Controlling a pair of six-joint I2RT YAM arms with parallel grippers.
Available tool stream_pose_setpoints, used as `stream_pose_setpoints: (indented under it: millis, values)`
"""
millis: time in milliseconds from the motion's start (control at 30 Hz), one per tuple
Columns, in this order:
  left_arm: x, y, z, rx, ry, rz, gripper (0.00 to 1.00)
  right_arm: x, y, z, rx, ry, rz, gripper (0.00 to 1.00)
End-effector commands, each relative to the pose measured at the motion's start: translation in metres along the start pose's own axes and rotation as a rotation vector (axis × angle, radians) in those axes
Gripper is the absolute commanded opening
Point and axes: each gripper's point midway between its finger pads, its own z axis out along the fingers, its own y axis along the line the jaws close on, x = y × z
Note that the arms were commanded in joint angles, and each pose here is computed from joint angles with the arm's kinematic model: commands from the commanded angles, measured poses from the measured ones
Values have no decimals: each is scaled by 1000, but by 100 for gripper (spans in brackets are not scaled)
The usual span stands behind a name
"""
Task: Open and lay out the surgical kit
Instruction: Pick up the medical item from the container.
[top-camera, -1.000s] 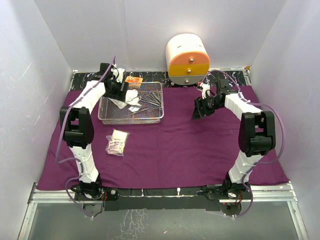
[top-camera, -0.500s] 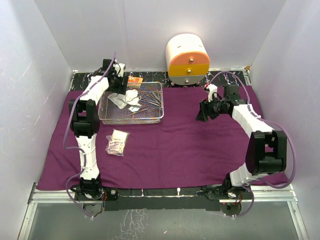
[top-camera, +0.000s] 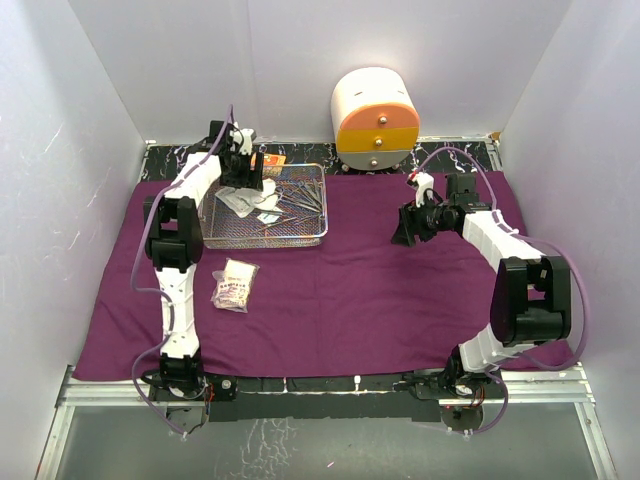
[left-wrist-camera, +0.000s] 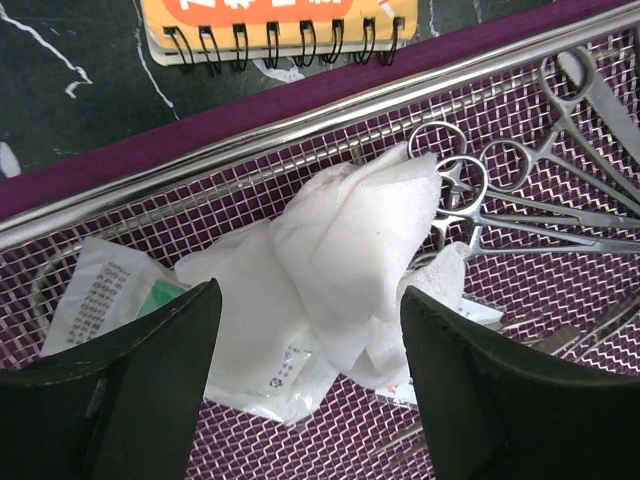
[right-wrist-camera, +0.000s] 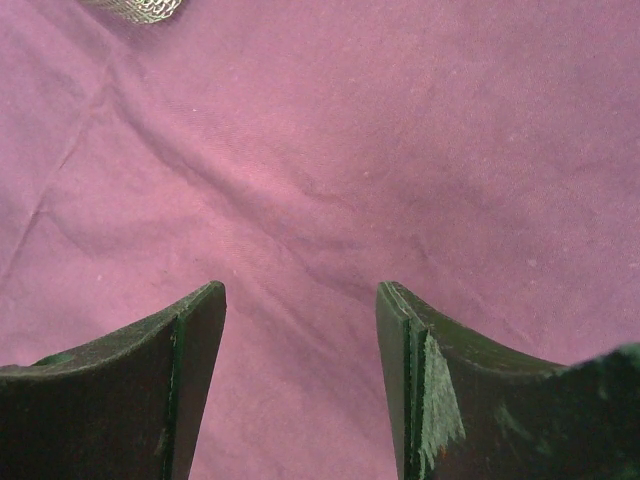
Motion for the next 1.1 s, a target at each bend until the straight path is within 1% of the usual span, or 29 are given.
stream_pose_setpoints:
  millis: [0, 133, 233, 400, 600, 767, 967, 1000, 1067]
  values:
    - [-2, -4, 8, 29, 5, -26, 71, -22, -5, -3, 11, -60, -55, 60]
    - [6, -4, 17, 32, 29, -24, 70, -21, -6, -2, 9, -54, -52, 60]
    - [15, -6, 22, 40, 51, -24, 67, -19, -7, -1, 9, -49, -49, 60]
    - [20, -10, 25, 54, 62, -28, 48, -17, -7, 0, 8, -42, -45, 60]
    - [22, -12, 26, 64, 66, -35, 29, -16, -9, 1, 13, -36, -44, 60]
    - [8, -13, 17, 58, 33, -20, 16, -14, -10, 2, 15, -28, -39, 60]
    - [-27, -15, -8, 50, -49, 23, 2, -14, -11, 2, 20, -25, -38, 60]
    - [-34, -16, -14, 50, -68, 32, 0, -14, -11, 2, 21, -25, -38, 60]
    - [-46, -19, -26, 50, -106, 49, 0, -14, -11, 1, 22, -26, -39, 60]
